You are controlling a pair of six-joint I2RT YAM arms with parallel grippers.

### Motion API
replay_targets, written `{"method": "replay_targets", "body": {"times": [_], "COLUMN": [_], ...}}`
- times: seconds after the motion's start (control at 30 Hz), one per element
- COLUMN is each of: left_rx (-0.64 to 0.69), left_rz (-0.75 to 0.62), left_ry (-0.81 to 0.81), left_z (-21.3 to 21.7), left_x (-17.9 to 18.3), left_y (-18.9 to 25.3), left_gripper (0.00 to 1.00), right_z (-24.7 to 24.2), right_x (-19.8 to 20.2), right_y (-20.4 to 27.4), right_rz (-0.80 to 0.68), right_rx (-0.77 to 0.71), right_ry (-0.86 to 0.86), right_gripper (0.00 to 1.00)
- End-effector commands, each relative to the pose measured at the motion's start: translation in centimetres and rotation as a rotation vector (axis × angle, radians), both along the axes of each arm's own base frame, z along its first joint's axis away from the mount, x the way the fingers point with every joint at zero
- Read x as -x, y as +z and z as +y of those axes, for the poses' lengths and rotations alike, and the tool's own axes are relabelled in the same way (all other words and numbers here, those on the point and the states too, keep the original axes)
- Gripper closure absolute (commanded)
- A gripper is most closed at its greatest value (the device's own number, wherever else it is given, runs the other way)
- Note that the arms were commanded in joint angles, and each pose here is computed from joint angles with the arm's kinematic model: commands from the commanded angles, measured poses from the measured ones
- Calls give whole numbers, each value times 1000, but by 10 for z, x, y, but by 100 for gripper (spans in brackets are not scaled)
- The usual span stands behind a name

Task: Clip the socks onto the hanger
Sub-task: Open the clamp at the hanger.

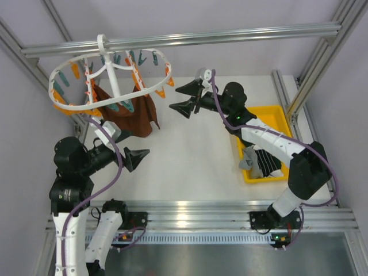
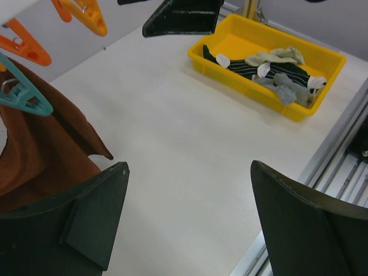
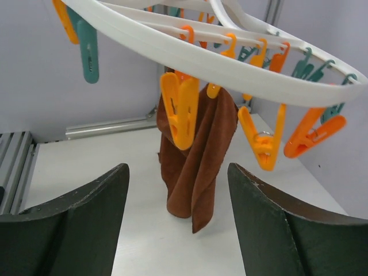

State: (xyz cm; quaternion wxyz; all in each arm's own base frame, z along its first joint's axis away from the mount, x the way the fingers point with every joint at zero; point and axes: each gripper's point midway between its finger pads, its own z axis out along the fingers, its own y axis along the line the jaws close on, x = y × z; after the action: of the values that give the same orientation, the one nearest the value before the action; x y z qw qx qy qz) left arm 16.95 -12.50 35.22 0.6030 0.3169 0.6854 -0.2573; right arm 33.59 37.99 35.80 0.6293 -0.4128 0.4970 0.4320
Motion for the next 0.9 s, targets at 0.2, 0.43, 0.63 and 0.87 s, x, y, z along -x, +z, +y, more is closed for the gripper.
{"method": "replay_targets", "body": {"times": [0.2,0.43,0.63,0.87], "left_rx": [89,103,172,235], "left_rz": [-76,-70,-66,-61], "left_ry": [-18,14,47,77], "left_z": [-7,-4,-3,-2], "left_x": [-5,-11,-21,-29], "left_y": [34,42,54,66], "left_gripper": [9,9,10,12], "right_z": [40,51,60,69], "right_x": [2,-5,13,24], "right_y": [45,50,41,40], "right_rz": [-196,-195,-192,-180], "right_rx": [-98,-114,-96,-85], "right_ry": [50,68,122,160], "right_gripper": [35,47,60,87]}}
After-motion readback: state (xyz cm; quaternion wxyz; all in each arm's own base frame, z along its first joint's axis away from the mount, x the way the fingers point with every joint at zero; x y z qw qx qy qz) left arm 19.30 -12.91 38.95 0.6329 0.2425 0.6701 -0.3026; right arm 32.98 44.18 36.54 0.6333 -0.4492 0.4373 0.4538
